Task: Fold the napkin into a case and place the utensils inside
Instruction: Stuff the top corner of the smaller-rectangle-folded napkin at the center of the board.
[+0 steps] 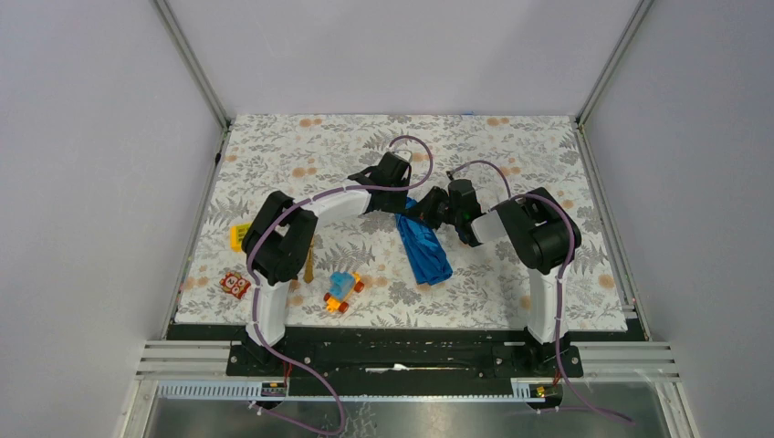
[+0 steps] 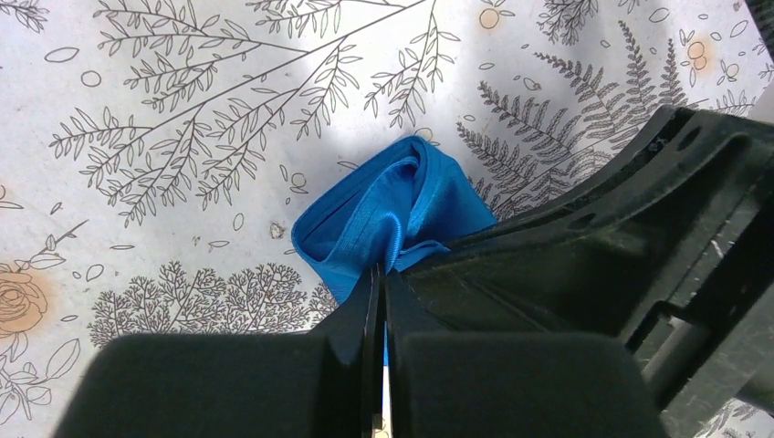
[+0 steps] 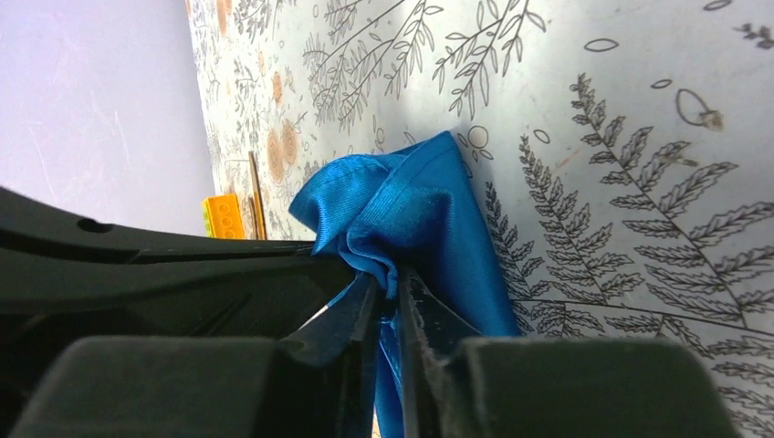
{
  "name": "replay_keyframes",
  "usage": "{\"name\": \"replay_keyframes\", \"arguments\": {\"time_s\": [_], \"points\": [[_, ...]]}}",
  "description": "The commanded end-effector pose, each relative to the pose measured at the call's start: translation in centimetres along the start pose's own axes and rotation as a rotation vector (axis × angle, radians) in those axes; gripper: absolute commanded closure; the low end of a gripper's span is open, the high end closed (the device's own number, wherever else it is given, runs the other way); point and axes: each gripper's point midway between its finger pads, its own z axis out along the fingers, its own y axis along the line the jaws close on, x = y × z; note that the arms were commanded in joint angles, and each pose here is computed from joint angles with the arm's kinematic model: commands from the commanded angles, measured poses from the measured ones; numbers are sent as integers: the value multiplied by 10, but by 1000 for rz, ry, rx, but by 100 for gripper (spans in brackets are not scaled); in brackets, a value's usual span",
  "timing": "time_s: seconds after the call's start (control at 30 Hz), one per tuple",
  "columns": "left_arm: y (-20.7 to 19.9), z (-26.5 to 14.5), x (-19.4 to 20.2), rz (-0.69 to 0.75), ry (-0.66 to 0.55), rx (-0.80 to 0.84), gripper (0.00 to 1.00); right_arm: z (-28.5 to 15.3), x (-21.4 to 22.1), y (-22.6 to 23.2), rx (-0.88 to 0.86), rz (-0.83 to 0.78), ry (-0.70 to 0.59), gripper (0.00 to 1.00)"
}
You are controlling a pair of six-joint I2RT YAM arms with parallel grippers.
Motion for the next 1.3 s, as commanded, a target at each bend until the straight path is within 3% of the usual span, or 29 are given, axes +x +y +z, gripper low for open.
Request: {"name": "replay_keyframes", "arguments": {"time_s": [0.0, 0.23, 0.37, 0.5, 0.67, 0.9, 1.0, 1.1, 1.2, 1.27], "points": [[-10, -20, -20, -39, -62, 63, 100, -15, -5, 15, -81, -75, 28, 78], [-7, -21, -22, -52, -67, 59, 100, -40, -7, 26, -119, -178, 52, 63], [-9, -22, -20, -55, -59, 76, 100, -35, -6, 23, -108, -186, 74, 61], [-11, -23, -18, -56, -55, 87, 100, -28, -7, 20, -108, -170, 81, 69], [-21, -24, -19, -60, -50, 141, 100, -13, -6, 23, -134, -130, 100, 99], [-50, -31, -16, -99, -33, 305, 100, 18, -12, 15, -159, 20, -16, 100], [-39, -28, -9, -156, -15, 266, 100, 14, -20, 14, -186, 31, -107, 100], [-22, -25, -5, -221, -17, 224, 100, 14, -14, 23, -219, 9, -52, 100], [-6, -28, -7, -251, -32, 183, 100, -5, -10, 19, -216, 21, -32, 77], [0, -29, -8, -256, -40, 178, 100, -15, -6, 18, -225, 29, 1, 70]]}}
